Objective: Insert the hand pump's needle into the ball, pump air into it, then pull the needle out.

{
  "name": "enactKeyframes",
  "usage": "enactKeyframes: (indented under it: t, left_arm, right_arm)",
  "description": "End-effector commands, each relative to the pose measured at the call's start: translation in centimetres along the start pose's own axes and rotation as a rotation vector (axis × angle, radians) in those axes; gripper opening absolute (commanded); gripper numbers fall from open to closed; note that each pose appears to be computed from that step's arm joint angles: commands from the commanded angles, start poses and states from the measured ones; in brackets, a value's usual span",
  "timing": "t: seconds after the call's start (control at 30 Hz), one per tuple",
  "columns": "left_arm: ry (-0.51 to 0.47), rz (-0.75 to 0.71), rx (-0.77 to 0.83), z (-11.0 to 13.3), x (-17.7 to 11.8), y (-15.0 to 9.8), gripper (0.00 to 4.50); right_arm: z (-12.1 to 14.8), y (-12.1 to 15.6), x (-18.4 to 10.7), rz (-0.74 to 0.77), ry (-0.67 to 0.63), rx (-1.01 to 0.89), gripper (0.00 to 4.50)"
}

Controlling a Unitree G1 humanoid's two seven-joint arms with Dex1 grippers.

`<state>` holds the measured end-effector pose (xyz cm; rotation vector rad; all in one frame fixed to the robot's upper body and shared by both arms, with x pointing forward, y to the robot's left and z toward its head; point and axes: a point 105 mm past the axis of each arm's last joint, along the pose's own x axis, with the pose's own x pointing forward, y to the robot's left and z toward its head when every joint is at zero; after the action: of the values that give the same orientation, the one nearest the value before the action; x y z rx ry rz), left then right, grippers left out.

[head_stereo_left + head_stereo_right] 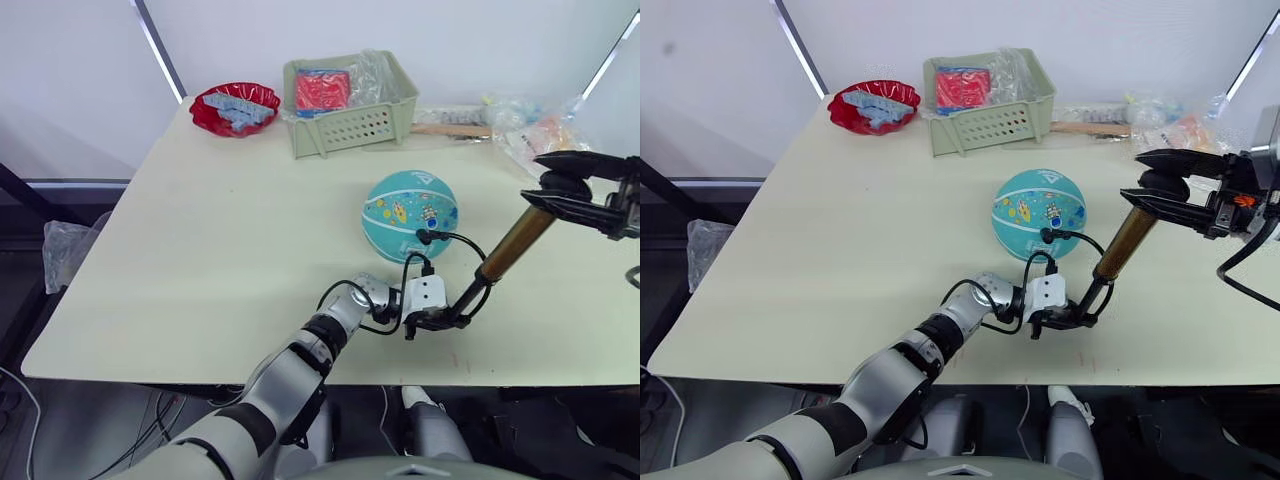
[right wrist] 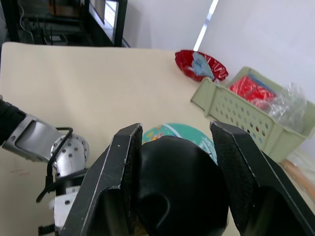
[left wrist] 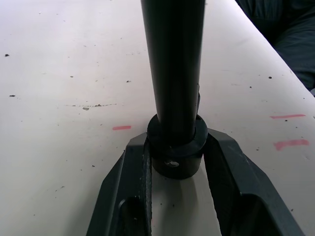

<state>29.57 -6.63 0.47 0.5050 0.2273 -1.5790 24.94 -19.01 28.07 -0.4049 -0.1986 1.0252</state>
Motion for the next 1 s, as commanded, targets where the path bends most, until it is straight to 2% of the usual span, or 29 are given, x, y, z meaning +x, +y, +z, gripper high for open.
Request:
enactKeyframes:
  t: [0.03,0.13,0.43,0.53,0.8,0.9,1.0]
  left_arm:
    - [0.296,-0.064,-0.170,-8.5,-1.9,-3.6,1.03]
    - [0.297,-0.061,-0.169,-8.5,-1.9,-3.5,1.03]
    - [0.298,-0.061,-0.166,-8.5,-1.9,-3.5,1.03]
    - [0.298,-0.061,-0.166,-8.5,-1.8,-3.5,1.03]
    - [0.296,-0.060,-0.169,-8.5,-1.9,-3.5,1.03]
    - [0.296,-0.059,-0.168,-8.5,-1.9,-3.4,1.03]
    - [0.297,-0.059,-0.169,-8.5,-1.9,-3.4,1.03]
  right_arm:
    - [-1.5,1.7,0.4,0.026,0.008,-0.023,1.70]
    - [-4.2,3.2,0.9,0.044,0.027,0.041,1.70]
    - [-12.6,7.5,0.9,0.136,0.194,0.128,1.69]
    - [-14.4,8.6,1.1,0.143,0.209,0.165,1.69]
    - [-16.7,10.4,1.7,0.157,0.215,0.227,1.69]
    - [-16.6,10.3,1.8,0.152,0.210,0.217,1.69]
    - [-15.3,9.0,1.9,0.110,0.165,0.195,1.69]
